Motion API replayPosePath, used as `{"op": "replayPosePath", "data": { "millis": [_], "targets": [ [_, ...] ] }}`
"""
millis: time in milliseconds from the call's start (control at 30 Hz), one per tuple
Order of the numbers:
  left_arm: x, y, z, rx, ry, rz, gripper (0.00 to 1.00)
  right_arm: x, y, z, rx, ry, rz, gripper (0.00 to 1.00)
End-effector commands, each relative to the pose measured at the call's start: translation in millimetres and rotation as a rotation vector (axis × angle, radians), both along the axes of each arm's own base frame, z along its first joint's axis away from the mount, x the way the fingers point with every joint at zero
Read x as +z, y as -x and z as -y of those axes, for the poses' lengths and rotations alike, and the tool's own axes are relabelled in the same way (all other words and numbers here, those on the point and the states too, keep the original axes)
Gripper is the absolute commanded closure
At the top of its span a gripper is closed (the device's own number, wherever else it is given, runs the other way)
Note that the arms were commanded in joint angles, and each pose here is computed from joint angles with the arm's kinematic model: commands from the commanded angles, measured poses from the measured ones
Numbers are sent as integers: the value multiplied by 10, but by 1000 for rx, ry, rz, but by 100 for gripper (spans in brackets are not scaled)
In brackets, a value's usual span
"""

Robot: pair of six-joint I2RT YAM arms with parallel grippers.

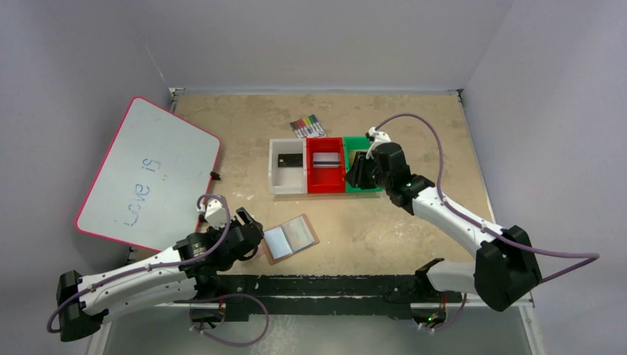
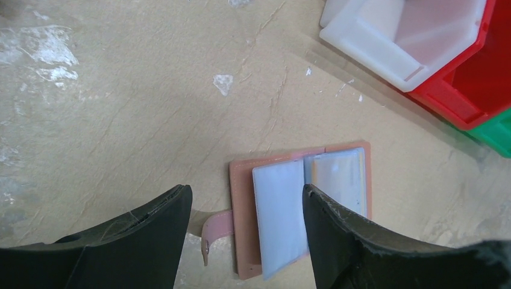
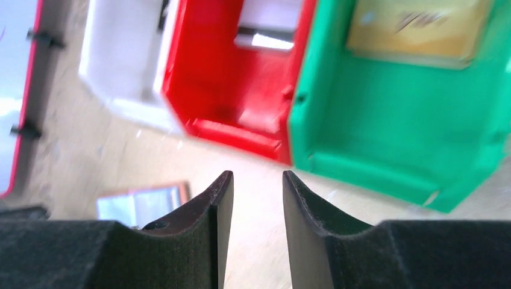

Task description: Take the credit cards out of the card holder

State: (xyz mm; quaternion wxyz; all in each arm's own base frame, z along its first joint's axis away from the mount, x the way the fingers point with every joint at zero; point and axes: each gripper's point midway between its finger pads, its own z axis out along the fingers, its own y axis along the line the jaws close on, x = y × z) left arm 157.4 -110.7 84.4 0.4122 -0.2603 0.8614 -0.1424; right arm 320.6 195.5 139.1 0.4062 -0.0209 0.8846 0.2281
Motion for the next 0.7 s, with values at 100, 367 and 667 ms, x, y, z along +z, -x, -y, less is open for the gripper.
{"op": "replayPosePath", "data": {
  "millis": [100, 367, 667],
  "targets": [
    [-213, -31, 302, -74, 16, -32, 34, -29, 546, -327, 89, -132, -56, 60],
    [-496, -46, 483, -132, -30, -74, 41, -176, 879, -389, 152, -198, -105, 58],
    [-502, -155, 775, -289, -148, -63, 58, -341, 1084, -384, 159, -264, -151, 50]
  ]
}}
